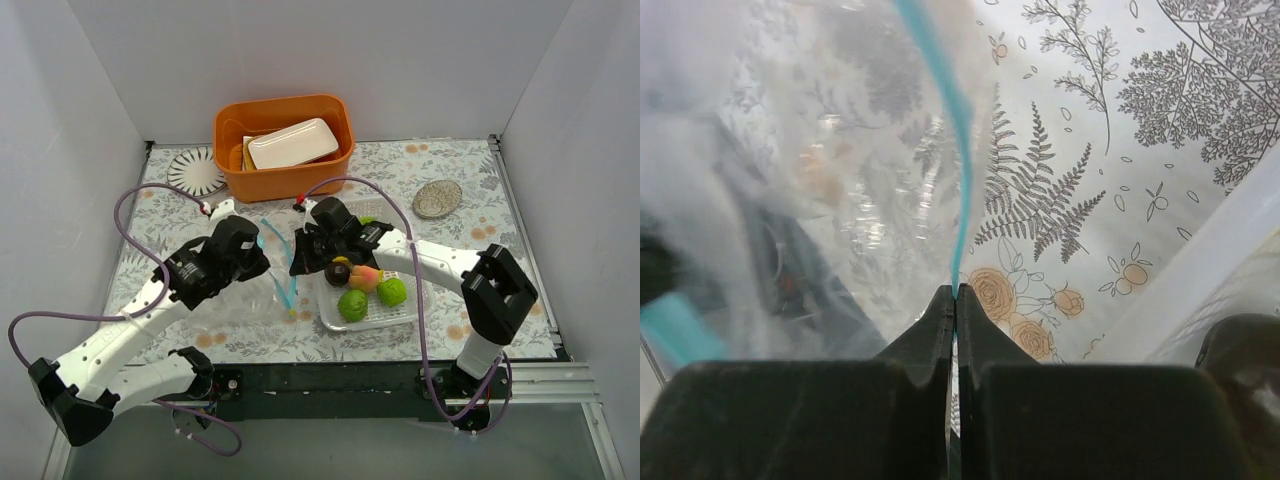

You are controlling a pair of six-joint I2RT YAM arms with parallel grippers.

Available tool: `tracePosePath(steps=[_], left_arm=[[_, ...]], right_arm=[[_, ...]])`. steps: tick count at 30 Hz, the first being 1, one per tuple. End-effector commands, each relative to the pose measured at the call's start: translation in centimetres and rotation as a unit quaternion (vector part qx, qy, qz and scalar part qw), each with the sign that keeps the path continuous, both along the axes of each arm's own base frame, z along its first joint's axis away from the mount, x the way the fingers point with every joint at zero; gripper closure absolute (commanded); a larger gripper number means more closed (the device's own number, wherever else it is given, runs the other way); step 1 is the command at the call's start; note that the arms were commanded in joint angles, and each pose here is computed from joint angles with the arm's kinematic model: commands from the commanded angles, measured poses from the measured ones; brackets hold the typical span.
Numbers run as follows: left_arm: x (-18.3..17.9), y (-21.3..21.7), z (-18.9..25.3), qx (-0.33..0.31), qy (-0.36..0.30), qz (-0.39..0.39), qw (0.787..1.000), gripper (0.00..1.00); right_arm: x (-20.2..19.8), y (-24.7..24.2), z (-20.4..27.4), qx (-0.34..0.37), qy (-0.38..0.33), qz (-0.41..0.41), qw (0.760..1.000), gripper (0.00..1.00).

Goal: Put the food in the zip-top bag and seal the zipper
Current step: Open the zipper of the food storage bag at the center of the board.

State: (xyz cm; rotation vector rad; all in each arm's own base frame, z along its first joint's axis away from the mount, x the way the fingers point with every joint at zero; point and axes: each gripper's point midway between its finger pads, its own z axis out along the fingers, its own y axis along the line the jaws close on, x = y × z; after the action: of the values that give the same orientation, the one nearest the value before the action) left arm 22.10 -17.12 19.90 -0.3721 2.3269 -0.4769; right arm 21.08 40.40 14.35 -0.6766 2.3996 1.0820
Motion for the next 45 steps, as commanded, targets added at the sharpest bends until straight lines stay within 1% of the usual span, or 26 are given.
tracePosePath(steps=[1,2,3,4,9,16,17,18,19,20,21,22,23,24,25,26,28,29,33,39,43,45], left_arm=[[0.2,3.6,2.7,0.05,-0.024,0.062,0.997,0.98],[0.3,3.8,3.3,0.055,-0.026,0.068,0.996,0.97],[0.6,4.1,2.8,0.07,-0.018,0.073,0.995,0.93],[0.6,4.5,2.6,0.085,-0.014,0.077,0.993,0.91],[1.7,5.2,1.1,0.131,0.005,0.097,0.987,0.89],[2.3,5.7,1.0,0.133,0.005,0.105,0.986,0.85],[2.2,5.5,1.2,0.126,0.004,0.101,0.987,0.75],[2.2,4.5,1.2,0.105,0.005,0.085,0.991,0.64],[2.0,4.1,0.9,0.098,0.006,0.07,0.993,0.6],[1.8,3.8,1.4,0.08,-0.004,0.061,0.995,0.52],[1.8,2.8,1.6,0.058,-0.01,0.044,0.997,0.47],[1.4,2.6,0.9,0.052,-0.006,0.035,0.998,0.42],[1.1,2.2,1.1,0.036,-0.01,0.025,0.999,0.36],[1.2,1.6,1.2,0.021,-0.017,0.016,1.0,0.33],[0.7,0.7,0.8,0.002,-0.005,-0.002,1.0,0.32],[0.2,0.4,-0.4,0.0,0.009,-0.013,1.0,0.32],[-0.3,-0.5,-1.1,-0.025,0.023,-0.025,0.999,0.32],[-0.6,-0.5,-2.2,-0.025,0.033,-0.026,0.999,0.32],[-0.7,-0.4,-2.7,-0.04,0.025,-0.014,0.999,0.33],[0.5,-0.2,-3.1,-0.027,0.021,0.011,0.999,0.34],[1.5,-0.1,-2.8,-0.022,0.009,0.028,0.999,0.36],[1.9,-0.2,-2.9,-0.014,0.008,0.029,0.999,0.39]], right_arm=[[0.7,0.8,-0.6,-0.007,0.025,-0.03,0.999,0.99],[0.7,1.0,-0.6,-0.004,0.029,-0.028,0.999,0.99],[0.4,1.4,-0.5,0.003,0.036,-0.024,0.999,0.99],[0.3,1.5,-0.5,0.006,0.039,-0.022,0.999,0.99],[0.1,2.1,0.0,0.016,0.04,-0.023,0.999,0.99],[-0.1,2.2,-0.6,0.005,0.04,-0.033,0.999,0.99],[-0.1,2.3,-0.8,0.004,0.04,-0.034,0.999,0.99],[-0.2,2.4,-0.8,0.003,0.04,-0.033,0.999,0.99],[-0.2,2.4,-0.9,0.003,0.04,-0.033,0.999,0.99],[-0.2,2.6,-0.8,0.006,0.039,-0.032,0.999,0.99],[-0.2,2.7,-0.7,0.009,0.039,-0.03,0.999,0.99],[-0.3,2.7,-0.7,0.011,0.039,-0.029,0.999,0.99],[-0.3,2.8,-0.5,0.014,0.037,-0.028,0.999,0.99],[-0.2,2.8,-0.3,0.015,0.035,-0.031,0.999,0.99],[-0.1,2.9,-0.1,0.018,0.032,-0.031,0.999,0.99],[0.0,3.0,0.2,0.021,0.03,-0.031,0.999,0.99],[0.1,3.1,0.8,0.029,0.024,-0.028,0.999,0.99],[0.1,3.2,0.9,0.028,0.023,-0.03,0.999,0.99],[0.3,3.3,1.5,0.031,0.017,-0.028,0.999,0.99],[0.1,3.2,2.1,0.037,0.012,-0.023,0.999,0.99],[0.1,3.1,2.2,0.037,0.01,-0.024,0.999,0.99],[0.0,3.0,2.1,0.036,0.01,-0.023,0.999,0.99]])
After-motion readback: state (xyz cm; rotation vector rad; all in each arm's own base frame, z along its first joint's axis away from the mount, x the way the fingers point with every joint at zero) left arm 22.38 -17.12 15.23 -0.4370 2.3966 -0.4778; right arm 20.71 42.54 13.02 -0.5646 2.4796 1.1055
